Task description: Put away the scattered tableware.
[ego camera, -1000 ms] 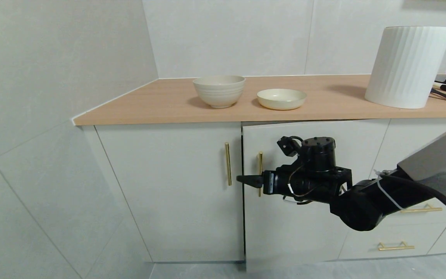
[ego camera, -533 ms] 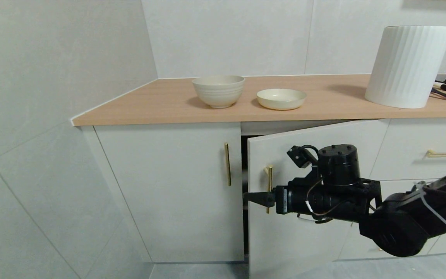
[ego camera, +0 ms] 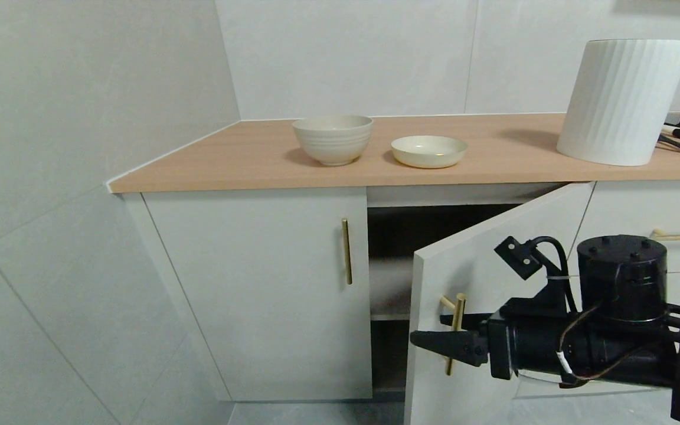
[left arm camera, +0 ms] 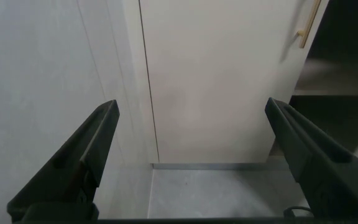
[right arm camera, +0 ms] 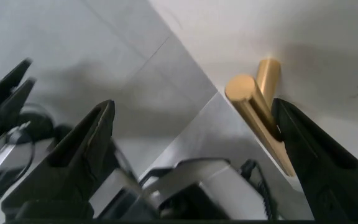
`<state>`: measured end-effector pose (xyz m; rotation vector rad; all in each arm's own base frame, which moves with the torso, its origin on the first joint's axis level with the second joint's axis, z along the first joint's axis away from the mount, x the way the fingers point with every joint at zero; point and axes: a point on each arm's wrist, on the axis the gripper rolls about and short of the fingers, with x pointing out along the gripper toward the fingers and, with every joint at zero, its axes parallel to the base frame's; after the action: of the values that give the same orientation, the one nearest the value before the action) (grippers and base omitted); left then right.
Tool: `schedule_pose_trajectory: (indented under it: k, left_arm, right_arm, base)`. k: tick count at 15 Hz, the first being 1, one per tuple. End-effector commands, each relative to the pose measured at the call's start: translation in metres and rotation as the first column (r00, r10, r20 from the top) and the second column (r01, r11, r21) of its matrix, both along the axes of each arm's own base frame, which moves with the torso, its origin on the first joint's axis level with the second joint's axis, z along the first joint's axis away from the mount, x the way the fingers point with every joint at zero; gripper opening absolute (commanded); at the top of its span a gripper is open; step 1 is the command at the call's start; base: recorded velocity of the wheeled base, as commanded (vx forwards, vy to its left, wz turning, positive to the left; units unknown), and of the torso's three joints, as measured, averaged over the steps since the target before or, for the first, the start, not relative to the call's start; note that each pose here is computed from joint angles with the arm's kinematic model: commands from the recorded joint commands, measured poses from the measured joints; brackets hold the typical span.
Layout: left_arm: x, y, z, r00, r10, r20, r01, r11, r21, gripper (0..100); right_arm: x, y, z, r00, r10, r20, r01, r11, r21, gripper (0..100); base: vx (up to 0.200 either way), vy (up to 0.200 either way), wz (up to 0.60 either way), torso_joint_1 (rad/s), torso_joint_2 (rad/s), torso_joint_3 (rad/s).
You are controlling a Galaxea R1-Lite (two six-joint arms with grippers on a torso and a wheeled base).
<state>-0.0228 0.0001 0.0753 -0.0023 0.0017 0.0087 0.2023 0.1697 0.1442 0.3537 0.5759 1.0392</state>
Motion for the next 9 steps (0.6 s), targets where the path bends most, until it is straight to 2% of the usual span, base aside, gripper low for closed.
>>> schedule_pose_trajectory:
  k: [1,7,8,9]
  left_arm:
    - [0.000,0.000,0.000,1.000,0.000,-0.001,0.000,1.000,-0.001,100]
    - [0.000,0.000,0.000,1.000,-0.003,0.002,0.003,1.000,0.005,100]
    - [0.000,0.000,0.002,1.000,-0.007,0.012,0.007,1.000,0.006,100]
    - [-0.005,-0.001,0.018,0.996,-0.030,0.080,0.030,1.000,0.005,100]
  right_arm:
    - [-0.009,-0.007,0.007,1.000,0.009,0.014,-0.009,1.000,0.016,100]
    - [-0.034,-0.026,0.001,1.000,0.009,-0.002,-0.009,1.000,0.003,100]
    - [-0.035,-0.027,0.002,1.000,0.009,0.002,-0.009,1.000,0.007,100]
    - [-0.035,-0.027,0.001,1.000,0.008,-0.002,-0.008,1.000,0.006,100]
  base:
    - [0.000,0.000,0.00,0.000,0.00,0.000]
    - [0.000,0.000,0.00,0.000,0.00,0.000]
    - [0.000,0.000,0.00,0.000,0.00,0.000]
    - [0.000,0.000,0.00,0.000,0.00,0.000]
